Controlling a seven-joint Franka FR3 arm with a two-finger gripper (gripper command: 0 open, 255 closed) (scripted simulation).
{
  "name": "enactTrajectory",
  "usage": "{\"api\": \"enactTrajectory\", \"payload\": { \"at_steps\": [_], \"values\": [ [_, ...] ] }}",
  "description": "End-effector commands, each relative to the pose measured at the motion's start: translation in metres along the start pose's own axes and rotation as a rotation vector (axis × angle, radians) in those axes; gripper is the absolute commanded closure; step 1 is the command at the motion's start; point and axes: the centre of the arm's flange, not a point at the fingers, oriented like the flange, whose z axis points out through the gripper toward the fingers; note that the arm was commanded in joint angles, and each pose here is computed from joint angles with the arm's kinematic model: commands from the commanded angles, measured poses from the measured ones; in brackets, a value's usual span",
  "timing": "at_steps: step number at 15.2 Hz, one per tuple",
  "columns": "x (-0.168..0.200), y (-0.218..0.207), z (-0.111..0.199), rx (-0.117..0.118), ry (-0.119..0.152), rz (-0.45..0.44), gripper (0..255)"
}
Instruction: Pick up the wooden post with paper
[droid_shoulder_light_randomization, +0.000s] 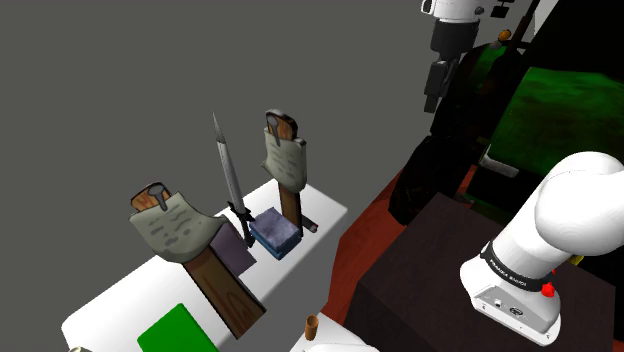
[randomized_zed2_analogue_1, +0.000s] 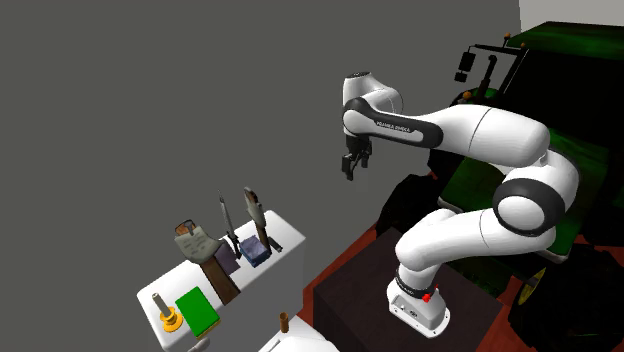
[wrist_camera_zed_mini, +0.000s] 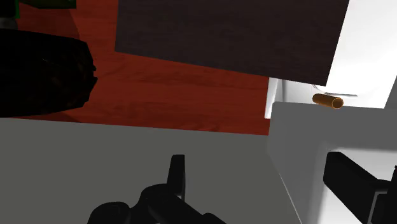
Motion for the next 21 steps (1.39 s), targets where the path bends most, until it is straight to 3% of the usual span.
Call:
{"api": "enactTrajectory", "payload": {
  "at_steps": [1, 21],
  "values": [
    [0.000, 0.000, 0.000, 0.000, 0.000, 0.000, 0],
    [0.063, -0.247, -0.073, -0.008, 0.001, 0.092, 0]
  ]
}}
